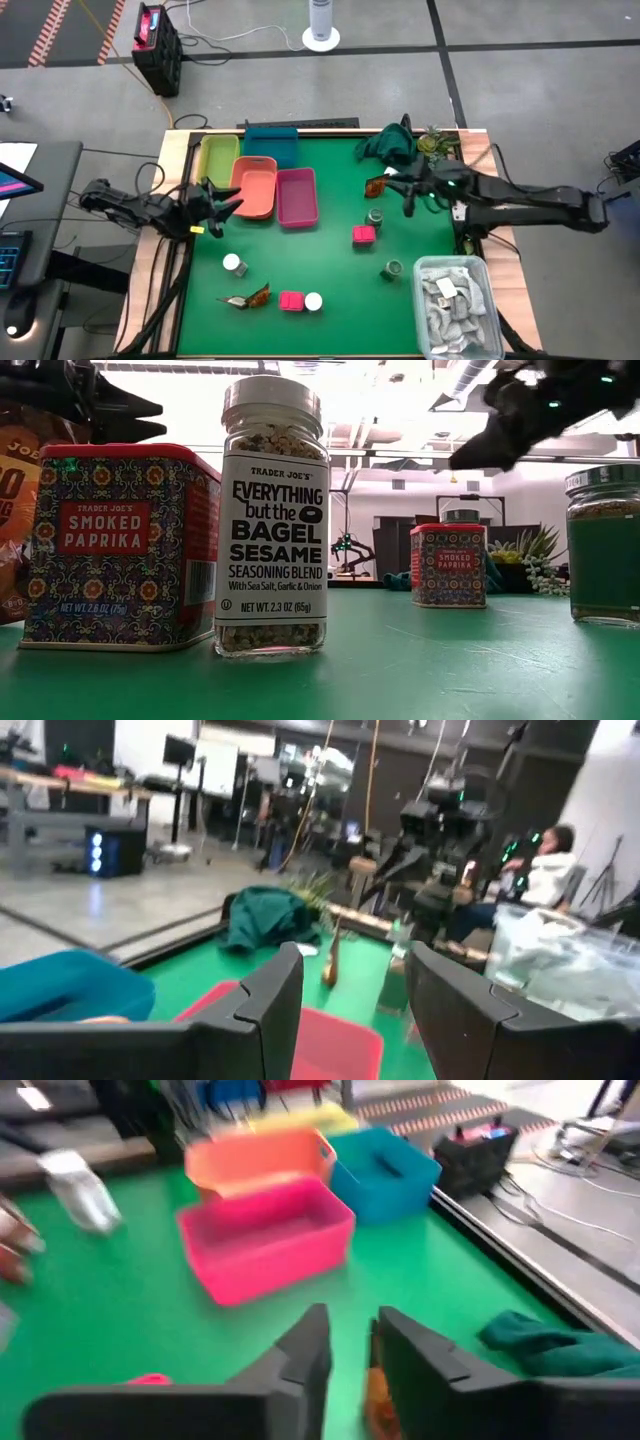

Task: Sort spices by type
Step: Put the top orange seasoning pack into the red bin

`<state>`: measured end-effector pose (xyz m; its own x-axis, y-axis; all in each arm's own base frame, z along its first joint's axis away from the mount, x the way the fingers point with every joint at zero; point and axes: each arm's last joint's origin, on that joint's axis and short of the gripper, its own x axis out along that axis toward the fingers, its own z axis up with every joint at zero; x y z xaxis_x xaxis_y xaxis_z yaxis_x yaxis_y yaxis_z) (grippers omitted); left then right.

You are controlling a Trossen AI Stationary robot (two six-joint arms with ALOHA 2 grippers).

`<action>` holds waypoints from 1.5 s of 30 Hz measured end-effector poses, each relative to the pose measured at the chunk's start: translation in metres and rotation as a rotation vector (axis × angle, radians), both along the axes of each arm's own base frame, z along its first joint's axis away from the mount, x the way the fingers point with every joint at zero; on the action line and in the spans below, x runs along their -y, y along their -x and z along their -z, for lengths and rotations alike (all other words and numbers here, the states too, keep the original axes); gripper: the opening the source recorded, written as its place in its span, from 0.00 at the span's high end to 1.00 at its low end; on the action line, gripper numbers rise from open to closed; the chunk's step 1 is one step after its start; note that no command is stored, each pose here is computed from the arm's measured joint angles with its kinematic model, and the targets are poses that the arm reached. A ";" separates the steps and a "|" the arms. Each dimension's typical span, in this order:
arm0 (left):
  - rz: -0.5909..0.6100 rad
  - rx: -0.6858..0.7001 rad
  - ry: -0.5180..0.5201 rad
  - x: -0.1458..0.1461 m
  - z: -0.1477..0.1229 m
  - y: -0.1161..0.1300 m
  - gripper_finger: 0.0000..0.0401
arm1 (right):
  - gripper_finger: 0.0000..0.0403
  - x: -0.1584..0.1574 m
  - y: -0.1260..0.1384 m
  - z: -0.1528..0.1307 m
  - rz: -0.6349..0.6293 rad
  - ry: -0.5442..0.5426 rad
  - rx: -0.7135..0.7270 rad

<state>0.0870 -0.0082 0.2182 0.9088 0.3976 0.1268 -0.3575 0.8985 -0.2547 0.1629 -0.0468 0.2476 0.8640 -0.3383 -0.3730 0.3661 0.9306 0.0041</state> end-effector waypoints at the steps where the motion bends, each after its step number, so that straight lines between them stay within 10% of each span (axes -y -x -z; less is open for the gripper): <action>1: -0.005 -0.019 0.005 -0.001 -0.003 0.001 0.58 | 0.61 0.003 -0.006 -0.002 0.001 0.006 -0.051; 9: -0.041 -0.055 -0.007 -0.005 -0.010 0.004 0.58 | 0.30 0.031 -0.048 -0.018 -0.013 -0.032 -0.508; 22: -0.051 -0.027 -0.027 -0.007 -0.026 0.010 0.58 | 0.30 0.068 -0.086 0.001 -0.136 -0.055 -0.921; 28: -0.052 -0.062 -0.042 -0.007 -0.023 0.009 0.58 | 0.46 0.072 -0.090 0.015 -0.160 -0.080 -0.990; 36: -0.061 -0.097 -0.091 -0.007 -0.022 0.009 0.58 | 0.93 0.071 -0.090 0.016 -0.160 -0.087 -0.998; 45: -0.053 -0.103 -0.033 -0.007 -0.018 0.009 0.58 | 0.95 0.058 -0.125 -0.019 -0.188 -0.034 -0.904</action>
